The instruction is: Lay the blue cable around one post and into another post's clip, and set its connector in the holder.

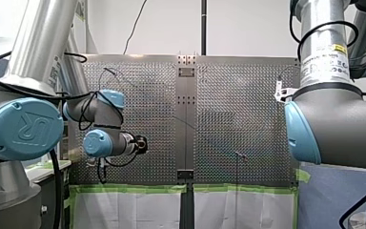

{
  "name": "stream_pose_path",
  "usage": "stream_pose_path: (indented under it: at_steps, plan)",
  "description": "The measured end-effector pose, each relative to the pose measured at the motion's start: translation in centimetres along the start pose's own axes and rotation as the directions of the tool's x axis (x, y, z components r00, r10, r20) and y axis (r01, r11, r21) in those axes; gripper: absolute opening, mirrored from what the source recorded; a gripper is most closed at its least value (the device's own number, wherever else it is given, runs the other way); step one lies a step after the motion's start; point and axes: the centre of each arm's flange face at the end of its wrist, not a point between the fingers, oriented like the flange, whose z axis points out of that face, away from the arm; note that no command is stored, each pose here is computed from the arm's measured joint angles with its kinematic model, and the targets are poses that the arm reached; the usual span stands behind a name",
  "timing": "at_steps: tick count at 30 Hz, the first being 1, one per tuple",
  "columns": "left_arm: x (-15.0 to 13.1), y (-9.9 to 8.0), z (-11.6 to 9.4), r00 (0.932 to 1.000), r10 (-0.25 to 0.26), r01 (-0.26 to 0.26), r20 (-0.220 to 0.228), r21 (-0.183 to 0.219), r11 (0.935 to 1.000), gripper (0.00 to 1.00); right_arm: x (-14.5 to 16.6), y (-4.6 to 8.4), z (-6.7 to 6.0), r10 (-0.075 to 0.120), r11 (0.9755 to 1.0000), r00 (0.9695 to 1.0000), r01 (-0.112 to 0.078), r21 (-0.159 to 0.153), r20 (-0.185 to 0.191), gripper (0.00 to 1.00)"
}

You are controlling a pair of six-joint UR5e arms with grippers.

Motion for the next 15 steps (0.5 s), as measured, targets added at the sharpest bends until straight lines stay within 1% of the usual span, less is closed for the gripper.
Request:
stream_pose_path:
  at_steps: [2, 9, 15]
  plan:
    - [0.0, 0.0, 0.0, 1.0, 0.0, 0.0, 0.0, 0.0, 1.0, 1.0, 0.08, 0.01, 0.02, 0.008, 1.0, 1.0, -0.008, -0.001, 0.003, 0.0]
    - [0.0, 0.0, 0.01, 1.0, 0.0, 0.0, 0.0, 0.0, 1.0, 1.0, 0.27, 0.08, 0.13, 0.025, 0.9997, 0.9997, -0.025, -0.004, 0.006, 0.0]
    - [-0.02, -0.01, 0.03, 1.0, 0.0, 0.0, 0.0, 0.0, 1.0, 1.0, 0.45, 0.15, 0.29, 0.028, 0.9996, 0.9996, -0.028, -0.004, 0.002, 0.0]
